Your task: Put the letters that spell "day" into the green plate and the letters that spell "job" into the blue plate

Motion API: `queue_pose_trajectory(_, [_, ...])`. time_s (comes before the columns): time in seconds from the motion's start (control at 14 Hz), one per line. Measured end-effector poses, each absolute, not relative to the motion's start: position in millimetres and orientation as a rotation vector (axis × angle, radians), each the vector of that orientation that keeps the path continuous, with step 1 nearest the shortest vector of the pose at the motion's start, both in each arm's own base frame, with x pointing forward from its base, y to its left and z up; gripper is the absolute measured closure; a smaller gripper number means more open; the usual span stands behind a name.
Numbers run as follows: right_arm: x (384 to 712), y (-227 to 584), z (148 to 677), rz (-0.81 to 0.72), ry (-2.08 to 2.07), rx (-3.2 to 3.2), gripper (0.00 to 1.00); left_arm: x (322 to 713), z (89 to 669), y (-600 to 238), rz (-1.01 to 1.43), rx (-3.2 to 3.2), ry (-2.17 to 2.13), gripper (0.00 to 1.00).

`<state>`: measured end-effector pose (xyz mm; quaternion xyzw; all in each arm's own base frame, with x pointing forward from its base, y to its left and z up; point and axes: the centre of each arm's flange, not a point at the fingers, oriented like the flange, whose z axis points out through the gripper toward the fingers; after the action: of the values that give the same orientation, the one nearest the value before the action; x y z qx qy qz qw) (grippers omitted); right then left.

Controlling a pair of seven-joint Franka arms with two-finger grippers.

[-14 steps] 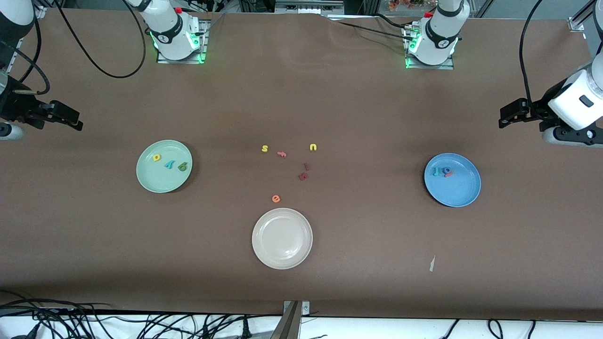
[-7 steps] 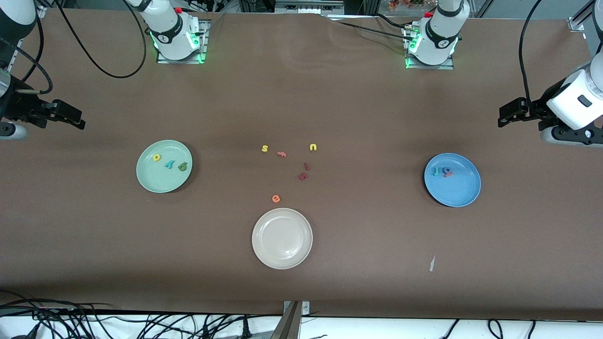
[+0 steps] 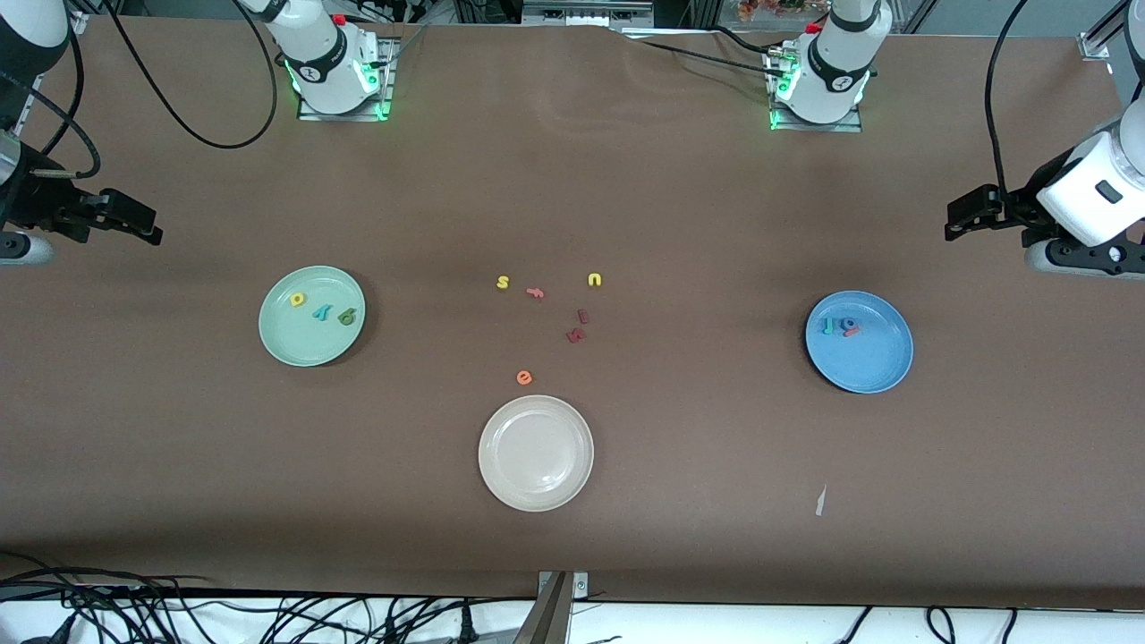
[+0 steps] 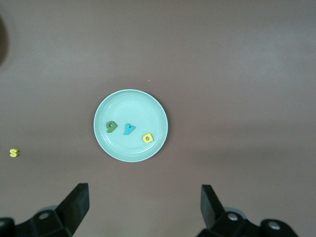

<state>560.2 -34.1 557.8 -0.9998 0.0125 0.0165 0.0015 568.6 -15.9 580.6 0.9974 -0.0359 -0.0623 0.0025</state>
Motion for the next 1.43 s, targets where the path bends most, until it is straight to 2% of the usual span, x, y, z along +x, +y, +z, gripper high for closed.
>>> queue_pose_trajectory(1.43, [558, -47, 557, 0.065, 0.081, -3.127, 0.0, 569, 580, -15, -0.197, 3.128, -0.112, 0.0])
